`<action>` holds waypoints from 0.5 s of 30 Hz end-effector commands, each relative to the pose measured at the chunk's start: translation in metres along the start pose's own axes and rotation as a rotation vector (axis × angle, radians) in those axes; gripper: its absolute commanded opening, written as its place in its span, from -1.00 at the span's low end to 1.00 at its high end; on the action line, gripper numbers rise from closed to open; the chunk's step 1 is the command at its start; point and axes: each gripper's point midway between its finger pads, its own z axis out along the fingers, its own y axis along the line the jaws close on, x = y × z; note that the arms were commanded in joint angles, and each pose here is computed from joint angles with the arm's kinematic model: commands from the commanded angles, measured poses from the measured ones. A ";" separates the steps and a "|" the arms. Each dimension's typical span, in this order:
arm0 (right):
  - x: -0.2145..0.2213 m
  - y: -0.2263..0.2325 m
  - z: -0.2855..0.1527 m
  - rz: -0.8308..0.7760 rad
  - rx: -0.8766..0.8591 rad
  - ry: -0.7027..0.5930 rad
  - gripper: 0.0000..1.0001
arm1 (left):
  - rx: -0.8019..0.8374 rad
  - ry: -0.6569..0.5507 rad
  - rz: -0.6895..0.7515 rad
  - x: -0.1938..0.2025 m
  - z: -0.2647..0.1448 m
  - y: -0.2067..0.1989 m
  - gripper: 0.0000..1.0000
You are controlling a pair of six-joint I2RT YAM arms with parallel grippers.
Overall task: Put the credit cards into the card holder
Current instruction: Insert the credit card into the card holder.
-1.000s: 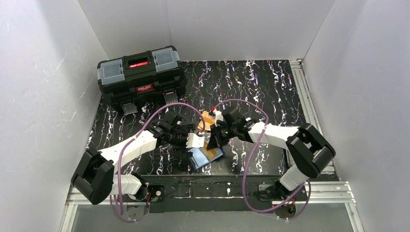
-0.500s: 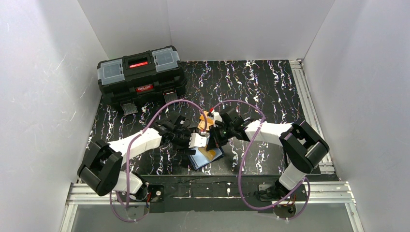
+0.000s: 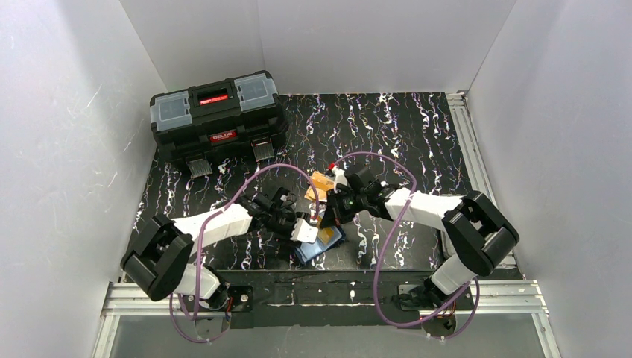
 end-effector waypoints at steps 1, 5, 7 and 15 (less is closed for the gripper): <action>-0.010 -0.002 -0.004 0.024 0.005 -0.067 -0.97 | 0.046 -0.034 0.086 -0.006 0.004 -0.016 -0.10; -0.009 -0.004 0.002 0.053 -0.003 -0.076 -0.97 | 0.049 -0.028 0.106 -0.005 0.006 -0.017 -0.12; -0.008 -0.006 0.006 0.063 -0.005 -0.064 -0.97 | 0.050 -0.022 0.125 -0.004 0.006 -0.018 -0.13; -0.002 -0.014 0.010 0.092 0.003 -0.092 -0.97 | 0.046 0.005 0.157 0.001 0.001 -0.025 -0.16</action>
